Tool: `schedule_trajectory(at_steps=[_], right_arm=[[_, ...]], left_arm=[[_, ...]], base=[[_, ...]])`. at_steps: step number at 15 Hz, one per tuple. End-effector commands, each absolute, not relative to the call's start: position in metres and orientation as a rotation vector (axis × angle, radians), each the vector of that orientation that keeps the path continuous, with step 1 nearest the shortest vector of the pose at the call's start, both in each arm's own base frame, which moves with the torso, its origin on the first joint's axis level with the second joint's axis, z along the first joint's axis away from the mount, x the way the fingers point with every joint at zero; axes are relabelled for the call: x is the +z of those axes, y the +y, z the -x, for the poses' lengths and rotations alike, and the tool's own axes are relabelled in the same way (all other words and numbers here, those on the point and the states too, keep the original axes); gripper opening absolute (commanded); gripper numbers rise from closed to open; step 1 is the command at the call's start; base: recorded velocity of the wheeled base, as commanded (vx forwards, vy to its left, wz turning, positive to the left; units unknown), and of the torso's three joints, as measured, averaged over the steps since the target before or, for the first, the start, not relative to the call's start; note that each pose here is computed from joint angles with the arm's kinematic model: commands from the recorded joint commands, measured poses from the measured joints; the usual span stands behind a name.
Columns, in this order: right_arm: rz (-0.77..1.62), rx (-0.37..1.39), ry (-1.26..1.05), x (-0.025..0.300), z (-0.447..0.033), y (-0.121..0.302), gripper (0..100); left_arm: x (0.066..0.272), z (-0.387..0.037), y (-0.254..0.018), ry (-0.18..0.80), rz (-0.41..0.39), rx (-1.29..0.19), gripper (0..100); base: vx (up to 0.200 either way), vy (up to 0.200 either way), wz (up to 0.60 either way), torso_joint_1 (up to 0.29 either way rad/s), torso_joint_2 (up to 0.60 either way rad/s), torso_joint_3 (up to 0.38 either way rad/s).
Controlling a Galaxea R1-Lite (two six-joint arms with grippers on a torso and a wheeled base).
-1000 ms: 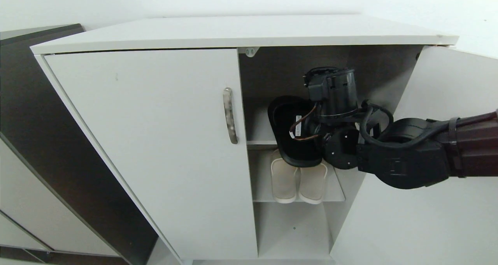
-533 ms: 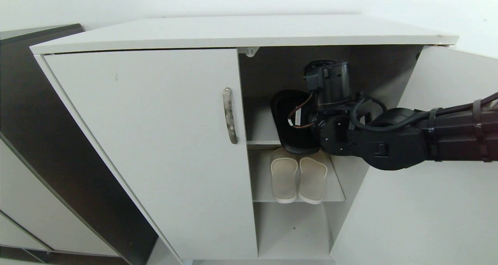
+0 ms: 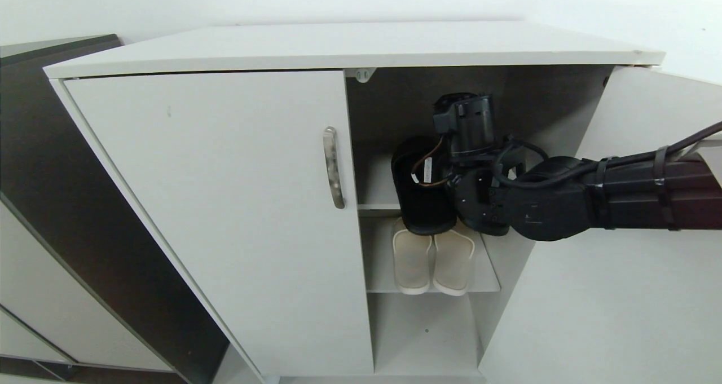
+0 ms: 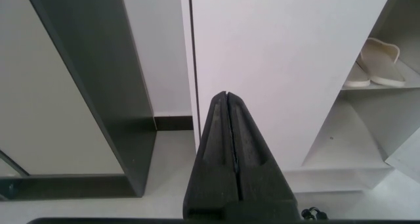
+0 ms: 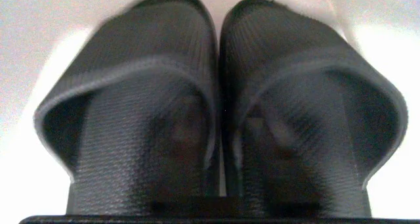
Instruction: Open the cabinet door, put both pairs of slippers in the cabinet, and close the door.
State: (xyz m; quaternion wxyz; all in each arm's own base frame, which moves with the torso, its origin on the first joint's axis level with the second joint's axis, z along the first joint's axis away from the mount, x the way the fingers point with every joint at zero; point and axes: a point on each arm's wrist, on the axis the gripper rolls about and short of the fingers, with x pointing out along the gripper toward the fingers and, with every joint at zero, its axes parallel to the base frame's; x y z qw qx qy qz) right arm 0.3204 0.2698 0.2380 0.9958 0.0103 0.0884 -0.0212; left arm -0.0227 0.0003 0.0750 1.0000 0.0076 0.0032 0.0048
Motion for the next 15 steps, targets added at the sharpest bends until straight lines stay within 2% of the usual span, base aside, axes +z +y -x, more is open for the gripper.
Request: schedule_trajectory(at_steps=[1,4,9,12,15], right_arm=[[-0.017,-0.042,0.184,0.235,-0.321,0.271,100],[-0.018,-0.038,0.183,0.238,-0.315,0.269,100],[-0.003,0.009,0.185,0.248,-0.278,0.266,100],[0.034,0.033,0.208,0.244,-0.241,0.257,100],[0.017,0.089,0.185,0.252,-0.196,0.237,100]], left_arm=[[0.076,0.023,0.000,0.006,-0.015,0.009,0],[0.075,0.023,0.000,0.008,-0.015,0.009,0],[0.075,0.023,0.000,0.008,-0.015,0.009,0],[0.075,0.023,0.000,0.008,-0.015,0.009,0],[0.075,0.023,0.000,0.008,-0.015,0.009,0]], base=[[0.000,0.000,0.00,0.000,0.00,0.000],[0.000,0.000,0.00,0.000,0.00,0.000],[0.000,0.000,0.00,0.000,0.00,0.000],[0.000,0.000,0.00,0.000,0.00,0.000],[0.000,0.000,0.00,0.000,0.00,0.000]])
